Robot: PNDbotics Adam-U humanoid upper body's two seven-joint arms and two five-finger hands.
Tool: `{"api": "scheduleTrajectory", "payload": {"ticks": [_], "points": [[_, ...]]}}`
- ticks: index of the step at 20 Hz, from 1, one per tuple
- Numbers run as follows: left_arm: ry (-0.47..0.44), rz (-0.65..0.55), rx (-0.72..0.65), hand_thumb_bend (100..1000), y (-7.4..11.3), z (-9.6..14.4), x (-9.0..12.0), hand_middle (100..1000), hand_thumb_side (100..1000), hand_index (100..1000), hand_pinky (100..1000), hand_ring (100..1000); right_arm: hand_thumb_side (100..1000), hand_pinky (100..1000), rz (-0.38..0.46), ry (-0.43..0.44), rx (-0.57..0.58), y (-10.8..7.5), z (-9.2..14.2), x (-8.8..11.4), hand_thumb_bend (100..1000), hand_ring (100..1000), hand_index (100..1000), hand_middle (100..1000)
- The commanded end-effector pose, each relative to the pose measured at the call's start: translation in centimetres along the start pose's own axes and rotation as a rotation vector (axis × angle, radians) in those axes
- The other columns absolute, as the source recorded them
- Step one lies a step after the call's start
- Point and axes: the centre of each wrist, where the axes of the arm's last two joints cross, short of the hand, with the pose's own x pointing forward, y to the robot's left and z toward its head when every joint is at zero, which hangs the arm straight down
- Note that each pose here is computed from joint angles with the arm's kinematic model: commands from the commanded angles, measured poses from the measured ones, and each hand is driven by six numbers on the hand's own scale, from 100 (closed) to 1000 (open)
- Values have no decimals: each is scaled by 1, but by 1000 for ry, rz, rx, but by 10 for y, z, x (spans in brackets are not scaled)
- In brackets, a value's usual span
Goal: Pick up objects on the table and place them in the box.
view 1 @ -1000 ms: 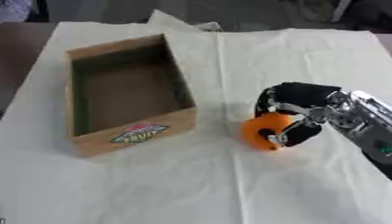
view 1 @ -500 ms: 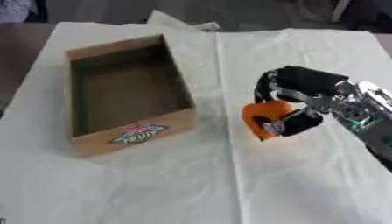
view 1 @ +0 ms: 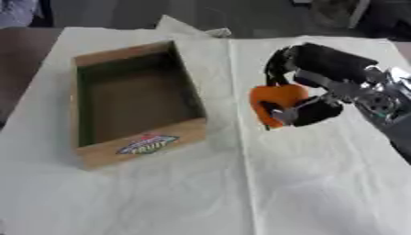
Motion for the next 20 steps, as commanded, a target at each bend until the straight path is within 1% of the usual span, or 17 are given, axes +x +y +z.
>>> {"api": "scheduleTrajectory", "payload": {"ticks": [1, 2, 3, 9, 12, 15, 16, 17, 18, 20], "points": [[-27, 4, -15, 100, -1, -5, 5, 637, 987, 670, 402, 511, 212, 776, 42, -17, -79, -29, -3, 1, 100, 741, 483, 295], [-26, 4, -16, 100, -1, -5, 5, 637, 987, 670, 402, 511, 382, 776, 44, -22, -94, -34, -7, 1, 100, 740, 481, 294], [-26, 4, -17, 100, -1, -5, 5, 637, 987, 670, 402, 511, 212, 777, 46, -26, -111, -39, -13, 1, 100, 740, 480, 292], [-27, 8, -24, 100, -1, -5, 6, 637, 985, 670, 403, 512, 215, 780, 29, -40, -215, -64, -55, -3, 100, 741, 482, 291], [-32, 14, -27, 100, -2, -6, 6, 636, 984, 670, 403, 512, 220, 780, 15, -45, -272, -68, -78, 0, 100, 742, 482, 290], [-43, 27, -33, 100, -5, -8, 7, 636, 983, 670, 404, 512, 220, 779, 5, -42, -303, -63, -102, 4, 100, 742, 479, 287], [-50, 33, -35, 100, -6, -10, 7, 636, 982, 671, 404, 513, 221, 779, 0, -36, -308, -59, -110, 5, 100, 742, 479, 287], [-58, 40, -36, 100, -7, -11, 7, 636, 999, 672, 405, 514, 198, 779, -2, -28, -312, -55, -117, 6, 100, 742, 477, 285], [-70, 50, -38, 100, -8, -13, 8, 635, 976, 673, 406, 514, 221, 779, -6, -16, -316, -49, -125, 7, 100, 743, 477, 284], [-94, 72, -38, 100, -10, -17, 9, 633, 970, 675, 407, 516, 222, 779, -6, 14, -328, -38, -139, 7, 100, 743, 479, 286]]}}
